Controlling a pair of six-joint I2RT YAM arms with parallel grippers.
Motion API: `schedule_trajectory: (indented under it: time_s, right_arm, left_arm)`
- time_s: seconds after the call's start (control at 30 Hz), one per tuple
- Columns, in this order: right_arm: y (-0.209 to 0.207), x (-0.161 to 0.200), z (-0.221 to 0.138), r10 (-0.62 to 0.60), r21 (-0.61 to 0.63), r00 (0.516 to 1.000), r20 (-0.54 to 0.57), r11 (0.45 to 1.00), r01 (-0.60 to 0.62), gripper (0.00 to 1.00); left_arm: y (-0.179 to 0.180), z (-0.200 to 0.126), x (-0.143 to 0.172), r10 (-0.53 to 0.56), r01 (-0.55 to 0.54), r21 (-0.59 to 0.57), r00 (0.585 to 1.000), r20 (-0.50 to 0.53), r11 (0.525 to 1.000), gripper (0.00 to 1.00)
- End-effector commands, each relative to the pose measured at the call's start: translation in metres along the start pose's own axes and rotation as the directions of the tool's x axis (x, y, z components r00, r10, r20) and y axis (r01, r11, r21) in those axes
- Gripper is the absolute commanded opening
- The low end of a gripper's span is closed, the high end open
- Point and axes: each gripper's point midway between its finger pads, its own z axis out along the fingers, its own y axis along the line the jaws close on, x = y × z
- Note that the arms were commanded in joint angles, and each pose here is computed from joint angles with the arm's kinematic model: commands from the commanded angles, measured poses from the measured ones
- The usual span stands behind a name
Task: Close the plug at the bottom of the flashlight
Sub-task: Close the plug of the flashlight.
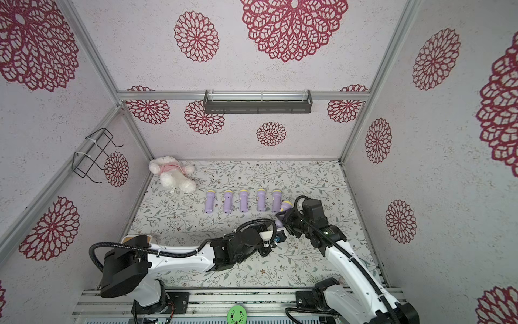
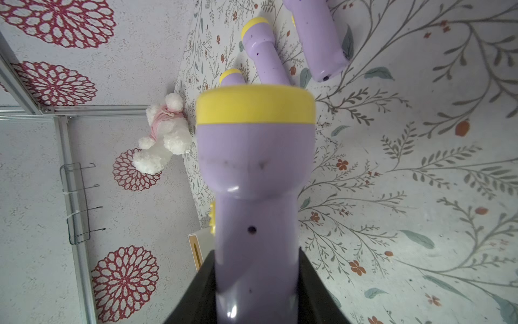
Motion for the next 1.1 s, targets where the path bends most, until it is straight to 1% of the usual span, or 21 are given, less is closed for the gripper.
schedule_trajectory:
  time_s: [0.0,0.37,0.8,1.07]
  right_arm:
    - [0.0172,-0.0038,-0.0063,-0.012,-0.073,1.0,0.018,0.997,0.013,0.0]
    - [0.0155,-0.0027,-0.0054,-0.006,-0.076,1.0,0.014,0.997,0.007,0.0]
    - [0.0143,-0.0014,-0.0056,-0.001,-0.081,1.0,0.013,0.997,0.002,0.0]
    - [0.0144,-0.0008,-0.0051,-0.001,-0.086,1.0,0.01,0.996,0.002,0.0]
  left_arm:
    - [0.0072,0.0047,-0.0077,0.005,-0.005,-0.017,1.0,0.017,1.0,0.54]
    - [0.0107,0.0063,-0.0065,0.007,-0.006,-0.033,1.0,0.017,0.999,0.49]
    - [0.0121,0.01,-0.003,0.016,-0.016,-0.049,1.0,0.005,0.999,0.48]
    - [0.0134,0.0103,-0.004,0.013,-0.013,-0.054,1.0,0.007,0.998,0.45]
